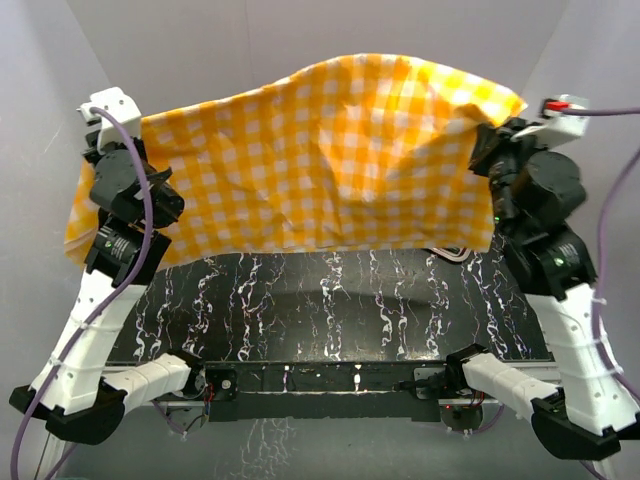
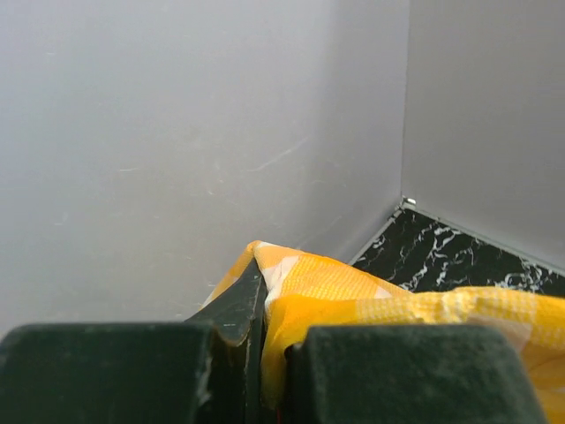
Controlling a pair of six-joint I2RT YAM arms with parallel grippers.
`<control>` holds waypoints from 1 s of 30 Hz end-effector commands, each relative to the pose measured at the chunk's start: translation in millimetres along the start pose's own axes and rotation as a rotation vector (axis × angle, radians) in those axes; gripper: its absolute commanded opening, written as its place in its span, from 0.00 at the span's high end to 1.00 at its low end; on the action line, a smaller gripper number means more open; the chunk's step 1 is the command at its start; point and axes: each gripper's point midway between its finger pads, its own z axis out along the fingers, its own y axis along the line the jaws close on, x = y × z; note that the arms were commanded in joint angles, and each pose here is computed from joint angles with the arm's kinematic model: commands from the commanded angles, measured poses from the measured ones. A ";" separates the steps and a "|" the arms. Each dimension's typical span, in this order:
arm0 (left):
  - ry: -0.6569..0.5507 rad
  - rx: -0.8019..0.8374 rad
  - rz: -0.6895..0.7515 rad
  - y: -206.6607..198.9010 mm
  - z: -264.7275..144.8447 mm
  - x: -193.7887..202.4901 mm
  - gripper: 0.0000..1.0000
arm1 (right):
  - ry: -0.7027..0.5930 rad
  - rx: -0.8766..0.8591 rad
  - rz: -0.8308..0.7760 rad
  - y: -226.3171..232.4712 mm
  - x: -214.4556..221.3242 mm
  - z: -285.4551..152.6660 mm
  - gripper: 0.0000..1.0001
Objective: Set the dinner table for one person
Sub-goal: Flatten out the napkin at the center of the board.
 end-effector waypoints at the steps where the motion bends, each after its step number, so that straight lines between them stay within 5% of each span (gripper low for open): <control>1: -0.007 -0.102 -0.065 51.7 -7.5 -26.0 1.00 | -0.188 0.105 0.014 -28.1 -77.3 -37.3 1.00; 17: 0.078 -0.222 -0.007 81.0 -18.0 -5.1 1.00 | 0.039 -0.103 0.049 5.7 -27.3 -48.5 1.00; 23: 0.109 -0.151 0.124 24.9 -5.7 22.4 1.00 | 0.203 -0.125 0.038 13.5 38.7 -31.4 1.00; 30: 0.199 0.139 0.113 -69.0 -1.2 77.1 1.00 | 0.413 -0.133 0.028 17.8 135.8 -10.8 1.00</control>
